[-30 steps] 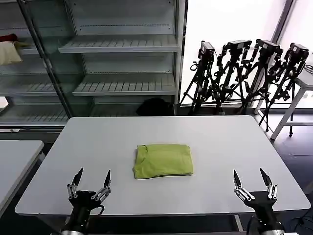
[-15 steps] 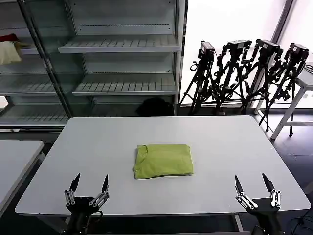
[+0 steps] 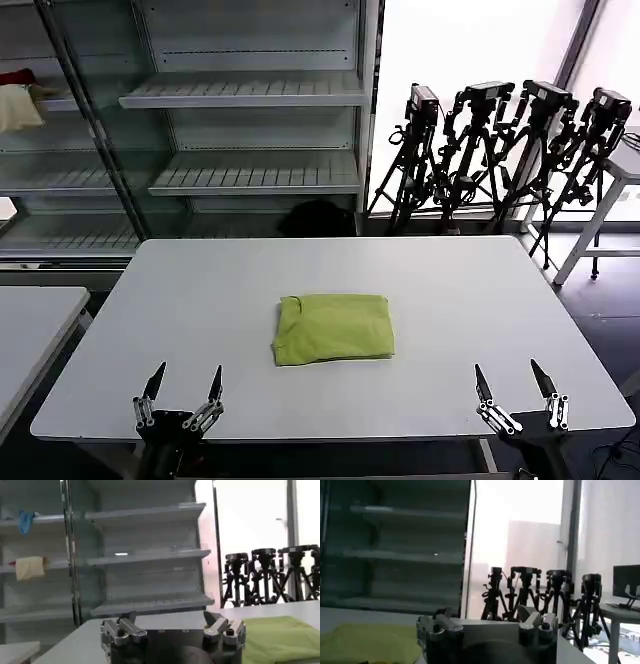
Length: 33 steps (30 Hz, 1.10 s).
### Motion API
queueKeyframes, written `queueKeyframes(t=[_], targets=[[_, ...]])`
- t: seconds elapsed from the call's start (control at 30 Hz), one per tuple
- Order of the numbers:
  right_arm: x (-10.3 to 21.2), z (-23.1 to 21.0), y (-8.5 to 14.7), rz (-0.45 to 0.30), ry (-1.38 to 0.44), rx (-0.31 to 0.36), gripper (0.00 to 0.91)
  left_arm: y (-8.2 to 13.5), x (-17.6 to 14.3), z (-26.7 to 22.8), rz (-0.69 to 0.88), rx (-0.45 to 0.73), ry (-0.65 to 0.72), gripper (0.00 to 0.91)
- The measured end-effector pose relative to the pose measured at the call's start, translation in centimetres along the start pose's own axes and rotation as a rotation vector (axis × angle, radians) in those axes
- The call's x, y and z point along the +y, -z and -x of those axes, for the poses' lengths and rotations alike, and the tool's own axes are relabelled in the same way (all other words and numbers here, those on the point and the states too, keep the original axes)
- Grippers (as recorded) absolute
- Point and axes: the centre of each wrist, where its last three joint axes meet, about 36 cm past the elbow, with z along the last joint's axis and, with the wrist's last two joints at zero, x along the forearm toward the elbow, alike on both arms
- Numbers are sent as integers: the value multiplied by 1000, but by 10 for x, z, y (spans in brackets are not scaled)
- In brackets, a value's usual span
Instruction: Fold and organize the clothes.
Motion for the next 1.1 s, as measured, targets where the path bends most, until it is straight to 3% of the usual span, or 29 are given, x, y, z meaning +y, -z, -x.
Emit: queueKeyframes(t=[1.1], targets=[[-3, -4, -2, -3, 10, -4, 907, -2, 7, 1, -44, 29, 8, 907]])
